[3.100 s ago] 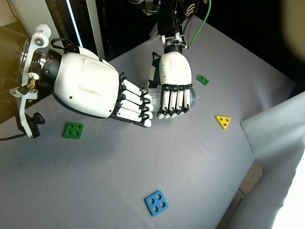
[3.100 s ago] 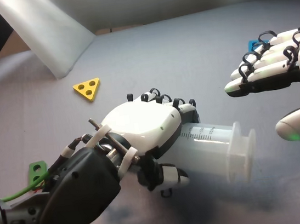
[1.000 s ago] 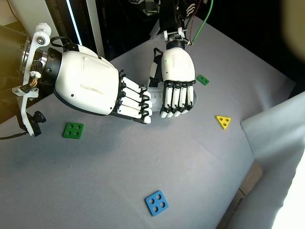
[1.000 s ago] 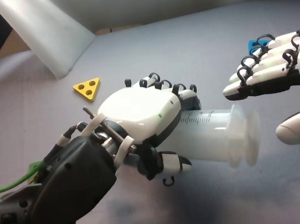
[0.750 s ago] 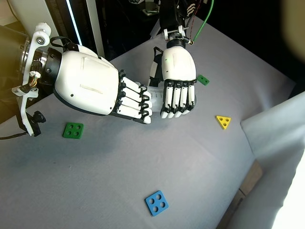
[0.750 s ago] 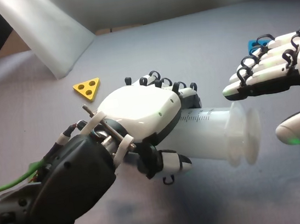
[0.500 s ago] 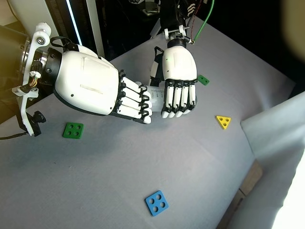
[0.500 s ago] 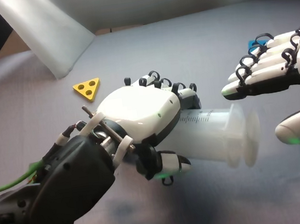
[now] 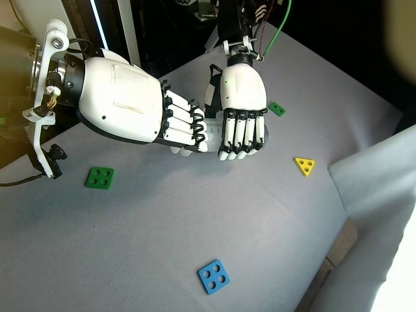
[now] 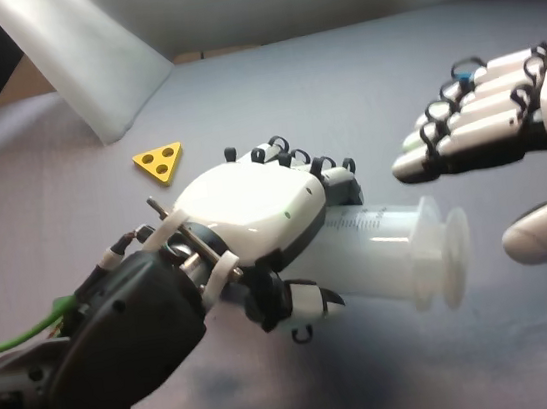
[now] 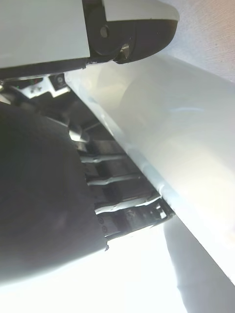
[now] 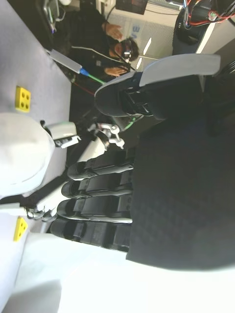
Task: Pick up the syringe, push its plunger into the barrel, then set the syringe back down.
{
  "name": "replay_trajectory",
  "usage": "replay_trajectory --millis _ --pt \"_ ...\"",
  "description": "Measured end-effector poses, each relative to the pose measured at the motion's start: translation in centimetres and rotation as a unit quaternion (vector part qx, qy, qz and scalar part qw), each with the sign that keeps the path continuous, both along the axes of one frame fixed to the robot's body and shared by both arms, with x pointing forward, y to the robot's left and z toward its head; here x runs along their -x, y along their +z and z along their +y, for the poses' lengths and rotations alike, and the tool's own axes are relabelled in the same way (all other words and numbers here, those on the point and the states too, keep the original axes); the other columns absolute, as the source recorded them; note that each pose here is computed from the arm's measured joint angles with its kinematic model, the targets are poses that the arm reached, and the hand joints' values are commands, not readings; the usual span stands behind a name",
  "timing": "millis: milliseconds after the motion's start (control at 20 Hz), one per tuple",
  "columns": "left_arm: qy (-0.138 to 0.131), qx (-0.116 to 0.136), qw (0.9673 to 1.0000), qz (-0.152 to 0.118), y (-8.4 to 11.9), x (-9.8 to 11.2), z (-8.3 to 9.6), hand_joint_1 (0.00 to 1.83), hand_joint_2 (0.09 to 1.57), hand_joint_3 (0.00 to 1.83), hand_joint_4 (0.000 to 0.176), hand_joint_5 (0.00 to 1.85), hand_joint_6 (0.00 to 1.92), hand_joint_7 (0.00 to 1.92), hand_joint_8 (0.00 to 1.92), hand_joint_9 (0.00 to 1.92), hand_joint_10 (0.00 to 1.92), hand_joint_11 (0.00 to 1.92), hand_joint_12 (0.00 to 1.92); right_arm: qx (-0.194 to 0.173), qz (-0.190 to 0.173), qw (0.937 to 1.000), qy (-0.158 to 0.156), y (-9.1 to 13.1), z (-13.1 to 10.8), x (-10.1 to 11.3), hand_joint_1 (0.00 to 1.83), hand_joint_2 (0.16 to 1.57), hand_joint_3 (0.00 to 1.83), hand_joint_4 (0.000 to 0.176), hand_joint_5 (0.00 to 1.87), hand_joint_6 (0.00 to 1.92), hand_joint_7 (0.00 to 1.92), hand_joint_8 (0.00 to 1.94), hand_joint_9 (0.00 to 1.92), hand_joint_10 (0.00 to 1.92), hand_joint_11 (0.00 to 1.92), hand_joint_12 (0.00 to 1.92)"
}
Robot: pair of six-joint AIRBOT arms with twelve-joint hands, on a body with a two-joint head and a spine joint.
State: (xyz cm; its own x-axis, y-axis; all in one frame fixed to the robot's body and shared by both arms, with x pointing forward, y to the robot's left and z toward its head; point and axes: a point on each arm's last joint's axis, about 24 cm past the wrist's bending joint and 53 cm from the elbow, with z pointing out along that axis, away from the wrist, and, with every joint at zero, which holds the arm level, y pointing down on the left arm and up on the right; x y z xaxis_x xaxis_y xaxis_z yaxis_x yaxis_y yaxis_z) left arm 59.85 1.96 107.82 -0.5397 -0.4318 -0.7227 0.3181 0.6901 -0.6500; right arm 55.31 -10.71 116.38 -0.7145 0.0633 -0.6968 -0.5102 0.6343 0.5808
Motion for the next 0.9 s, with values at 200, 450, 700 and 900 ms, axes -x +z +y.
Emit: replay_trajectory --millis 200,450,700,900 --pt "0.004 0.004 1.0 -0.004 0.47 -0.26 0.17 1.03 1.01 0.0 0.0 0.41 0.63 0.39 0.63 0.29 0.72 0.08 1.17 0.003 -0.001 1.0 -0.001 -0.02 -0.32 0.0 0.0 1.33 0.0 0.0 0.12 0.0 0.1 0.0 0.08 0.0 0.0 0.27" --pt "0.003 0.006 1.0 -0.002 0.62 0.0 0.1 0.86 1.02 0.0 0.0 0.3 0.36 0.36 0.28 0.23 0.34 0.02 0.81 -0.009 0.018 0.9997 -0.011 -0.02 -0.26 0.05 0.0 1.33 0.0 0.0 0.13 0.01 0.12 0.0 0.1 0.01 0.0 0.3" --pt "0.003 0.011 0.9999 -0.007 1.09 -0.15 0.01 0.33 0.77 0.0 0.0 0.0 0.0 0.0 0.0 0.0 0.0 0.0 0.0 -0.021 0.037 0.9988 -0.024 0.0 -0.3 -0.03 0.0 1.24 0.0 0.0 0.12 0.01 0.12 0.01 0.1 0.01 0.0 0.32" --pt "0.007 0.01 0.9999 -0.008 1.15 -0.31 0.32 0.43 0.79 0.0 0.0 0.07 0.01 0.08 0.01 0.1 0.01 0.08 0.04 -0.028 0.04 0.9984 -0.029 0.29 -0.3 -0.21 0.0 1.22 0.0 0.0 0.15 0.01 0.12 0.01 0.1 0.01 0.0 0.31"
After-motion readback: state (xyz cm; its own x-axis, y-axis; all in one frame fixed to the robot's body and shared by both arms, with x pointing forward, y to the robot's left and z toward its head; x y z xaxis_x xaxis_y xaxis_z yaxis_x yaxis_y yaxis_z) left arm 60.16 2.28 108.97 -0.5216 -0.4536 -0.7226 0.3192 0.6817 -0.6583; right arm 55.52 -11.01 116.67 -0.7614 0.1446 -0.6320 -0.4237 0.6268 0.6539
